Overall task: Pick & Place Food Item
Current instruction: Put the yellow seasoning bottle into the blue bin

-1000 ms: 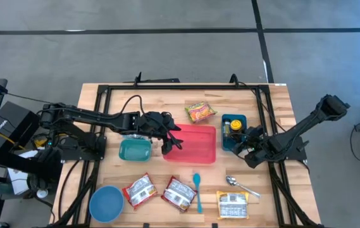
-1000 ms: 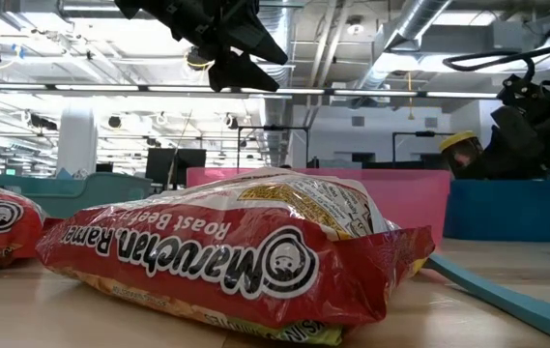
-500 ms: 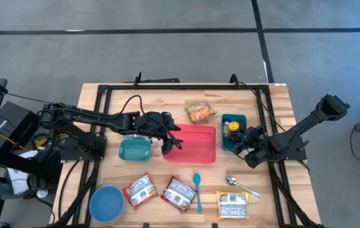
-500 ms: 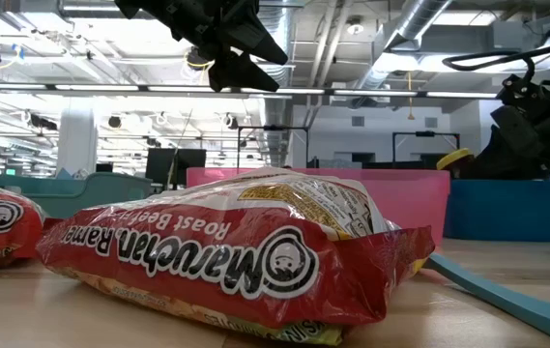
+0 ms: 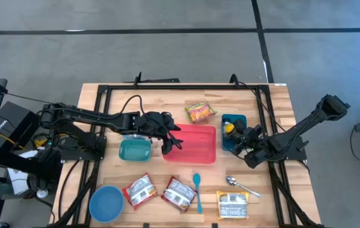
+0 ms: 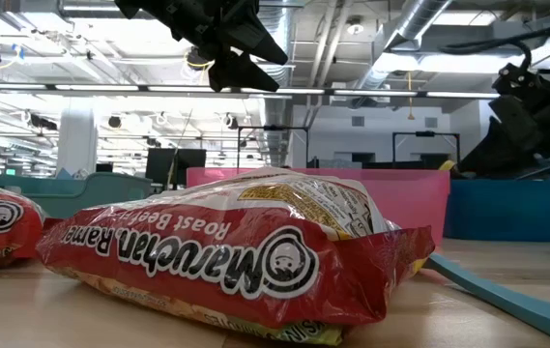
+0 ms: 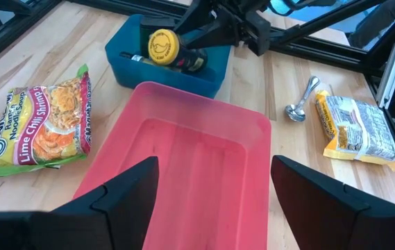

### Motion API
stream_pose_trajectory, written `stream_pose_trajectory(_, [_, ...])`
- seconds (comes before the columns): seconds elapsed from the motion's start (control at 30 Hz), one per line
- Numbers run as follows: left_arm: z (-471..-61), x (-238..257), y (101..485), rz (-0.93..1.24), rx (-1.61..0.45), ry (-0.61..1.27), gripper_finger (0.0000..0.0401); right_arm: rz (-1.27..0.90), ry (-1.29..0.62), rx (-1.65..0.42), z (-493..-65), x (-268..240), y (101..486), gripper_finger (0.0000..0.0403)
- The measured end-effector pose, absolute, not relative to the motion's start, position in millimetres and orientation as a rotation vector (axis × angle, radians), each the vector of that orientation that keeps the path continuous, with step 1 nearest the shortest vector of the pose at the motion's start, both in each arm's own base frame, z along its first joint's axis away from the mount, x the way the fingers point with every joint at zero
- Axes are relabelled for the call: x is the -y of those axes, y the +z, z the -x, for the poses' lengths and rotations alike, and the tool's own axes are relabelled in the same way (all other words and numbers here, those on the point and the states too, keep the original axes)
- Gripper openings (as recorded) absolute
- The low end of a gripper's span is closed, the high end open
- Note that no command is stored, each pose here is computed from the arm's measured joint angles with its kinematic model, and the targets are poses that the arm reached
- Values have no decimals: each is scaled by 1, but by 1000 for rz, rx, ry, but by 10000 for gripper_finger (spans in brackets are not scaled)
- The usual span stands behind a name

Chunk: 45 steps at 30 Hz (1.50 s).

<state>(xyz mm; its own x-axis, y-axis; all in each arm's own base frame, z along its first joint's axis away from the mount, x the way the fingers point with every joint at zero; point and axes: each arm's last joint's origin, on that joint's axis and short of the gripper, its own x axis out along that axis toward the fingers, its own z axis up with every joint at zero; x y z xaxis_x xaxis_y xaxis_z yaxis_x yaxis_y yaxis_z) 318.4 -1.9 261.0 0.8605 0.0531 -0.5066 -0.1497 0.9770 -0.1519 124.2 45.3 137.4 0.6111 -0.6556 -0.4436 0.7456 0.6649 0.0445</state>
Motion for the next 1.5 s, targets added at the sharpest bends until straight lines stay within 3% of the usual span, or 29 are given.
stream_pose_trajectory(0.57, [-318, 2, 261, 189, -525, 107, 274, -231, -811, -420, -125, -46, 140, 78])
stream_pose_trajectory(1.5, [-318, 2, 261, 168, -525, 101, 274, -197, -819, -450, -122, -44, 139, 4])
